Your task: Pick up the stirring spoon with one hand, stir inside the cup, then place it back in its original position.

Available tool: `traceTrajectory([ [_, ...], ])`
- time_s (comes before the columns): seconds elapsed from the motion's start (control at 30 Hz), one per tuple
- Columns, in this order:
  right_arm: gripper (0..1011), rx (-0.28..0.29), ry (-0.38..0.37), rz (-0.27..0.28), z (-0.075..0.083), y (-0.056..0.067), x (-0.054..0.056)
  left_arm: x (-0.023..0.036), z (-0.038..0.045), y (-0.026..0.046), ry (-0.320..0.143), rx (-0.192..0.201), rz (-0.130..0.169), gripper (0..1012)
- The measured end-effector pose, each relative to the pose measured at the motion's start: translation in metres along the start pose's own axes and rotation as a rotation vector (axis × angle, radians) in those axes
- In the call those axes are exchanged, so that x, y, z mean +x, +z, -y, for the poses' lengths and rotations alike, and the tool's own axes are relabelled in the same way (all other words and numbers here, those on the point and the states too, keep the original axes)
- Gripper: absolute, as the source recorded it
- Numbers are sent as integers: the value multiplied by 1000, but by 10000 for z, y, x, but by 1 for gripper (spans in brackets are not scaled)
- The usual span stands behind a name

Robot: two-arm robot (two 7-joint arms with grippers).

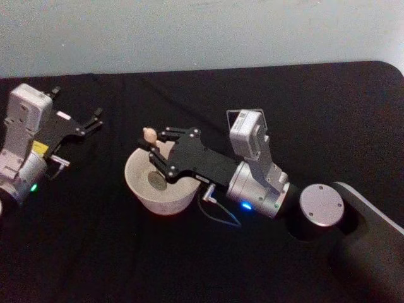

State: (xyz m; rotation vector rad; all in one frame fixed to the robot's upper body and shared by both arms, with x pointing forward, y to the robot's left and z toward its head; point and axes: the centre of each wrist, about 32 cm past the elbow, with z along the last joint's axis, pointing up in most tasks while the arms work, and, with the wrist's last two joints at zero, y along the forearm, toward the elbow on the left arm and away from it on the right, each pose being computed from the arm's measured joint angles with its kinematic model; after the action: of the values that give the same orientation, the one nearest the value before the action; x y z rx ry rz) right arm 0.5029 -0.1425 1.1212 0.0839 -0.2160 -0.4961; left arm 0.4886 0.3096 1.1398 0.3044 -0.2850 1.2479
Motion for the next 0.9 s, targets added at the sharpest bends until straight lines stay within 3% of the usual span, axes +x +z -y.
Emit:
traceTrajectory([
  [0.4,200,-4,-65,10,-63,-20,121,0,0,0,0,0,0,1001],
  [0.9,200,-20,-109,-1,106,-18,179,0,0,0,0,0,0,1001],
])
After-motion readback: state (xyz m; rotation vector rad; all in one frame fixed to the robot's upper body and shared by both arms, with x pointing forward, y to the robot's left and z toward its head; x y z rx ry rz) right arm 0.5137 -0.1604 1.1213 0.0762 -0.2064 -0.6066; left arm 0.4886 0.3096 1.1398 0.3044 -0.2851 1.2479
